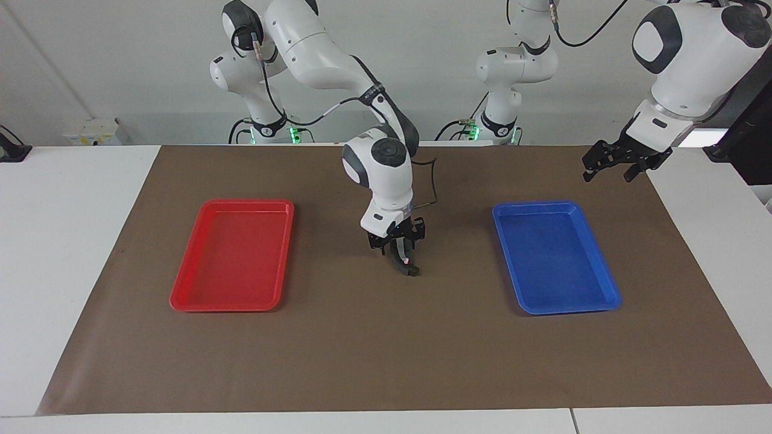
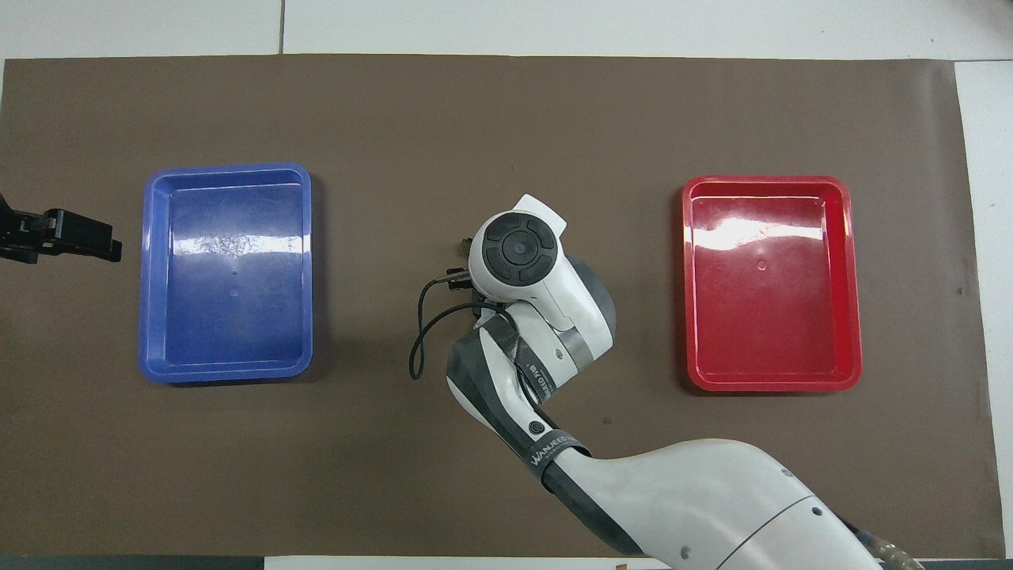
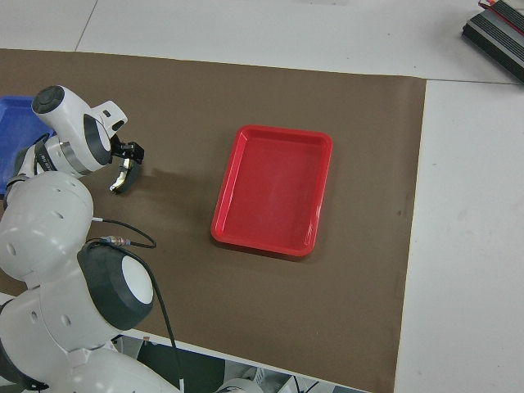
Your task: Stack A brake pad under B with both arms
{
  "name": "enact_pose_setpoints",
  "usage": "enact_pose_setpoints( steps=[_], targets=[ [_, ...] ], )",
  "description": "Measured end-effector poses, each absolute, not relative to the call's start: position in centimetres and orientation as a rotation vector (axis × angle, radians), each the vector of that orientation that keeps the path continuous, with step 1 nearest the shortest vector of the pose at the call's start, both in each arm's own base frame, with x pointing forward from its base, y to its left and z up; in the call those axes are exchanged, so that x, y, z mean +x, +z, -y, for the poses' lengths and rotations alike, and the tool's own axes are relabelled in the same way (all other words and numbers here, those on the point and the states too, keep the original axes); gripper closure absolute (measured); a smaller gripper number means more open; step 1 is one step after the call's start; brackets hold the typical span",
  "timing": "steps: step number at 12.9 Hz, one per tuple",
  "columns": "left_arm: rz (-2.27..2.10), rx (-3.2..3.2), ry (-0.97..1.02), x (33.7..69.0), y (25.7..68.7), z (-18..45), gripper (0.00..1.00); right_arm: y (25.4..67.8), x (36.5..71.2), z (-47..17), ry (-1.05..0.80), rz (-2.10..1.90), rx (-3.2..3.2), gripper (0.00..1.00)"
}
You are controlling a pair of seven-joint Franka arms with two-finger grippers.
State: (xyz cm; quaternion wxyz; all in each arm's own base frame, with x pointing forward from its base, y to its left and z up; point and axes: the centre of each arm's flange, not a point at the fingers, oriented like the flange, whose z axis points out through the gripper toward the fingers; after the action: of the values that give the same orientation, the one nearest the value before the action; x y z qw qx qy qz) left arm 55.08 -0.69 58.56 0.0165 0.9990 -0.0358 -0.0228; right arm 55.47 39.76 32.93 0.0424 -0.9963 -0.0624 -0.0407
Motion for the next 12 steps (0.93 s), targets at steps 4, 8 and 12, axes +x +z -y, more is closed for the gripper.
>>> enact_pose_setpoints(
  steps=[4,8,12],
  targets=[
    [0.111,3.106,-0.071,55.1,58.6,0.7,0.01,41.7,58.8,-31.2,-0.166,-0.004,-3.047,0.00],
    [0.111,3.106,-0.071,55.1,58.6,0.7,0.02,48.1,61.1,-18.7,-0.191,-0.207,-3.102,0.00],
    [0.111,3.106,-0.071,55.1,58.6,0.7,0.01,50.9,60.8,-10.1,-0.113,-0.288,-3.141,0.00]
  ],
)
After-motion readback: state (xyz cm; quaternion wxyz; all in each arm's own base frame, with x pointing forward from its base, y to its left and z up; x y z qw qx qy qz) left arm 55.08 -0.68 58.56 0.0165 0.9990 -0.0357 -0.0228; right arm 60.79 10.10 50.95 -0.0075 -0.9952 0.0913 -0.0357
